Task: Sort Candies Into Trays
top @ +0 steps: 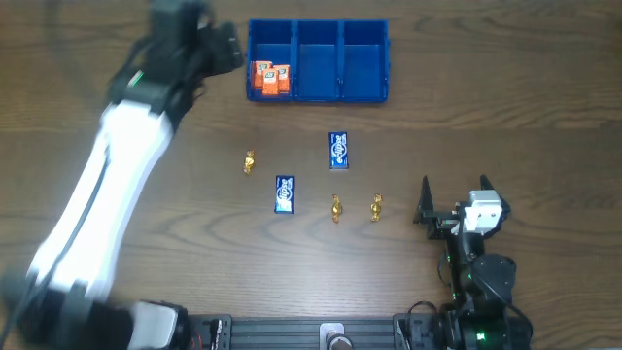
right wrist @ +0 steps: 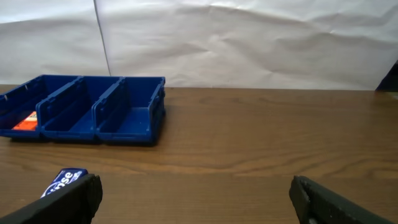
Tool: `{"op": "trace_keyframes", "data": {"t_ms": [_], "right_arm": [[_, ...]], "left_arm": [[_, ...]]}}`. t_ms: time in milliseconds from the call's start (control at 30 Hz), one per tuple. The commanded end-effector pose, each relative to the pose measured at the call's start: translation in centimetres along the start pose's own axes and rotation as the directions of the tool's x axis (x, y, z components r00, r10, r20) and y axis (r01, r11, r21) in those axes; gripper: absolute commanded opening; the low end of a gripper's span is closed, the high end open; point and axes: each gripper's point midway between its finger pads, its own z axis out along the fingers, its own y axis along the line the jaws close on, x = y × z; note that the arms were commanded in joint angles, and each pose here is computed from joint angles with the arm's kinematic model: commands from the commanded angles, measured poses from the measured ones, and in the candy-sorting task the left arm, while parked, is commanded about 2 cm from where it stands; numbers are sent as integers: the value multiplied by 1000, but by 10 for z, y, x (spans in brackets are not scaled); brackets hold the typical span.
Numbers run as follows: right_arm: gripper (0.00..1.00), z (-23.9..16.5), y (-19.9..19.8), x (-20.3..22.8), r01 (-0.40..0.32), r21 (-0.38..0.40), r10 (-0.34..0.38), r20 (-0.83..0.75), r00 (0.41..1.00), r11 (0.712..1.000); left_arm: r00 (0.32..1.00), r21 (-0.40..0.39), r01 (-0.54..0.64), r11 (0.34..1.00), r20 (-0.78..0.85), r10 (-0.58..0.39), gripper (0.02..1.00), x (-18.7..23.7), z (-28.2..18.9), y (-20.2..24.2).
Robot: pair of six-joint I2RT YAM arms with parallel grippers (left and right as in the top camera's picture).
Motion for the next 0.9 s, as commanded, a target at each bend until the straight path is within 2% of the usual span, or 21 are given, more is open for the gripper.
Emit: {"op": "trace_keyframes", "data": {"t_ms": [33,67,167,367,633,900], "right_arm": [[998,0,-1,0,17,4,-17,1,1000,1000],[1000,0,-1,0,17,4,-17,1,1000,1000],[998,0,-1,0,17,4,-17,1,1000,1000],[998,0,-1,0,17,4,-17,1,1000,1000],[998,0,-1,0,17,4,-17,1,1000,1000],[998,0,-1,0,17,4,-17,1,1000,1000]], "left_arm": [[973,-19,-118,993,196,119,884,-3,-76,21],[954,-18,-126,992,272,126,934,-1,-102,29],[909,-24,-158,987,388,154,1000,7,-135,42],[819,-25,-171,985,552,157,1000,43,-172,70],[809,-9,-183,983,567,156,998,118,-157,92],[833,-11,-183,983,529,161,998,167,-124,107]]}}
